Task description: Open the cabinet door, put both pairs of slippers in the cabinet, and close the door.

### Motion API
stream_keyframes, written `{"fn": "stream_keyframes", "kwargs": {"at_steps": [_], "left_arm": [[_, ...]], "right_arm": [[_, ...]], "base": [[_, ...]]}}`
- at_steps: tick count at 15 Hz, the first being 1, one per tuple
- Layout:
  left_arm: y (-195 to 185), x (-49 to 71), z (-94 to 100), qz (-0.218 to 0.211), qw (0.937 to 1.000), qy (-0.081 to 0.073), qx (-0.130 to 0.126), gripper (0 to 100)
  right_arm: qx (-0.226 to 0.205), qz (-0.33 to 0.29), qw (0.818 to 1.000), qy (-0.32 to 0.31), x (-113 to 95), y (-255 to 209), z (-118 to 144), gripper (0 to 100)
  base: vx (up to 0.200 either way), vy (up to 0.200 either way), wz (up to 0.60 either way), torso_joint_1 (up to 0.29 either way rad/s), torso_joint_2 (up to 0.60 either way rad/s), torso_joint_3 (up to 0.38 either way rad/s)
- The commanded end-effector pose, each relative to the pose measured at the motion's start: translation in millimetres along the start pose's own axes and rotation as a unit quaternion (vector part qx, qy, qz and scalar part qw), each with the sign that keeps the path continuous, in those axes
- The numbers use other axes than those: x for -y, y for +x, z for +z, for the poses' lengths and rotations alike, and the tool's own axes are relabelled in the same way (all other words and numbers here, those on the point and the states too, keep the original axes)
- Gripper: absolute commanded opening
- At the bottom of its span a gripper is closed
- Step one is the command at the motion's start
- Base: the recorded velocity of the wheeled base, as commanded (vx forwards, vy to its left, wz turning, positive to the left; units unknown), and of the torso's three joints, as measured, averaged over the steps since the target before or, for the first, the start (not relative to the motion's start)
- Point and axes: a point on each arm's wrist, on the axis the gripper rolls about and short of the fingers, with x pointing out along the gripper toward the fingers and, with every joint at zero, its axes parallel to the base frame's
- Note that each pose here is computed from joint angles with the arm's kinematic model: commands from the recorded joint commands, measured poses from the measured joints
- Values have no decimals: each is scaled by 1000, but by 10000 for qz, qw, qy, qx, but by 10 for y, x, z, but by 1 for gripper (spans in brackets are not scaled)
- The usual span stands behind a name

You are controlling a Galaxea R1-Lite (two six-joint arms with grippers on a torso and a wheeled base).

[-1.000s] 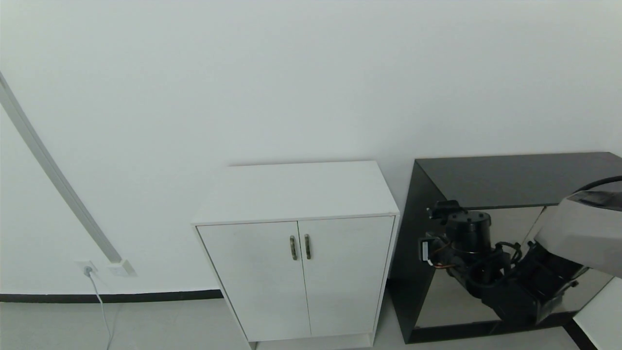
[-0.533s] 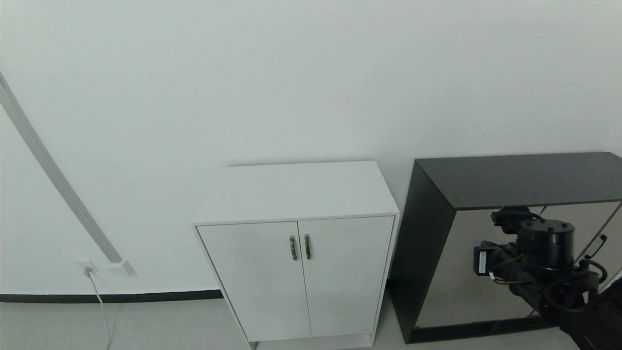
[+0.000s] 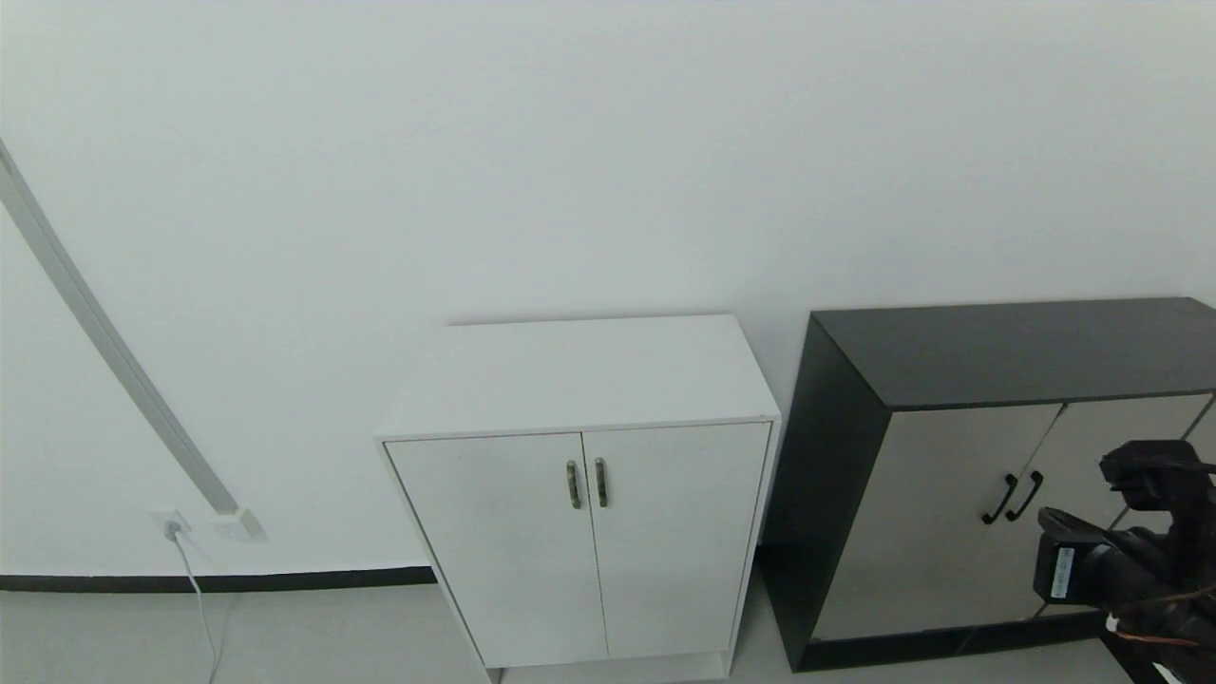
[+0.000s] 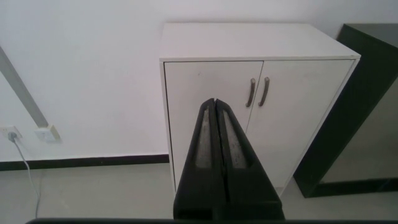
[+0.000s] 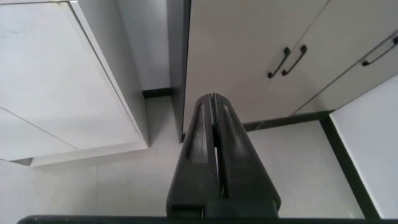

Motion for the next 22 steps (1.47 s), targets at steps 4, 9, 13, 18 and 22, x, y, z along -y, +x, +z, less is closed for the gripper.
{"fn": "stream_keyframes", "kwargs": {"at_steps": [4, 9, 13, 18, 22], "left_arm": [[1, 0, 0, 5, 10000, -2, -8, 0], [1, 0, 0, 5, 10000, -2, -8, 0], [1, 0, 0, 5, 10000, -2, -8, 0], [1, 0, 0, -2, 10000, 6, -9, 0], [2, 0, -4, -2, 10000, 6, -16, 0]], "right_arm": [[32, 25, 10000, -8, 175, -368, -85, 0], [-348, 365, 9986, -164, 332, -735, -204, 0], [-533, 714, 9954, -361, 459, -1032, -362, 0], [-626, 1190, 9879, -777, 598, -1353, -639, 0], [-482, 1534, 9839, -780, 631, -1454, -691, 0]], "base": [[0, 0, 0, 0, 0, 0], [0, 0, 0, 0, 0, 0], [0, 0, 0, 0, 0, 0], [0, 0, 0, 0, 0, 0], [0, 0, 0, 0, 0, 0]]}}
